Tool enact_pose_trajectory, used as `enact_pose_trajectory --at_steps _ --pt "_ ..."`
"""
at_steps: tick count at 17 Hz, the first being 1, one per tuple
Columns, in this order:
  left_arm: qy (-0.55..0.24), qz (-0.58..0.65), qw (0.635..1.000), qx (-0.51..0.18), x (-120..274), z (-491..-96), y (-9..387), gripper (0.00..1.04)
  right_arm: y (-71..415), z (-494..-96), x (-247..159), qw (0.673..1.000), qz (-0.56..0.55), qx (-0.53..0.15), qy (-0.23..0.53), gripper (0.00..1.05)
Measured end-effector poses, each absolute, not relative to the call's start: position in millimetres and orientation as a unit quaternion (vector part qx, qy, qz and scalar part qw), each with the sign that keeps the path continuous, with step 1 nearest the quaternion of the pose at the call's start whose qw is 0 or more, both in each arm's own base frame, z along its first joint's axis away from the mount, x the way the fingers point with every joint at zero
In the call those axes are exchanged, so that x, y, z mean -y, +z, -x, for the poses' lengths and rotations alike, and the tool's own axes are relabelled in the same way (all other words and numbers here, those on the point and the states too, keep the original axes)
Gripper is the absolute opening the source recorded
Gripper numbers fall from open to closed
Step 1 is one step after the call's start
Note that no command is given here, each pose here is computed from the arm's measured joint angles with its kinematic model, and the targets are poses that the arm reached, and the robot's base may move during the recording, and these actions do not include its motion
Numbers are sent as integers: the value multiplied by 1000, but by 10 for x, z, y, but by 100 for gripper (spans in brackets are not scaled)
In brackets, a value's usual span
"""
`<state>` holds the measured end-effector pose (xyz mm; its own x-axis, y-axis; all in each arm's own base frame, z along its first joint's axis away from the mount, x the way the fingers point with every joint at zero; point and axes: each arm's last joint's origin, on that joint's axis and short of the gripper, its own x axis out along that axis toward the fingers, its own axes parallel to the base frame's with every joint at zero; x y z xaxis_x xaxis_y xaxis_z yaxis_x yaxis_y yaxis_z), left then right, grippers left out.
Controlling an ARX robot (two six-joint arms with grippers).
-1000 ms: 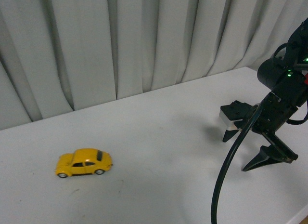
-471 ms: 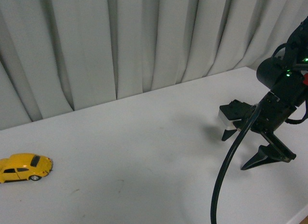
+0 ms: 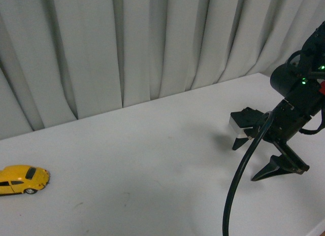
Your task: Wind up and store yellow beetle toy
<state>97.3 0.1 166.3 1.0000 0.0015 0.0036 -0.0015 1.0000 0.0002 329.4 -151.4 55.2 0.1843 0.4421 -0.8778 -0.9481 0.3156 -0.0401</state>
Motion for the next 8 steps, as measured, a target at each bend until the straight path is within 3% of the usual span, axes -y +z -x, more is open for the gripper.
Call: enact_pose_trajectory --at_steps 2,5,8 --pt "1 0 1000 2 -1 -973 1663 98 615 -3422 1335 722 342 -337 498 98" --pt "1 0 1000 2 -1 -973 1663 98 1152 -3643 950 746 418 -149 496 98" --pt "1 0 1000 2 -1 -973 1663 98 1352 -3675 908 747 443 -106 485 98"
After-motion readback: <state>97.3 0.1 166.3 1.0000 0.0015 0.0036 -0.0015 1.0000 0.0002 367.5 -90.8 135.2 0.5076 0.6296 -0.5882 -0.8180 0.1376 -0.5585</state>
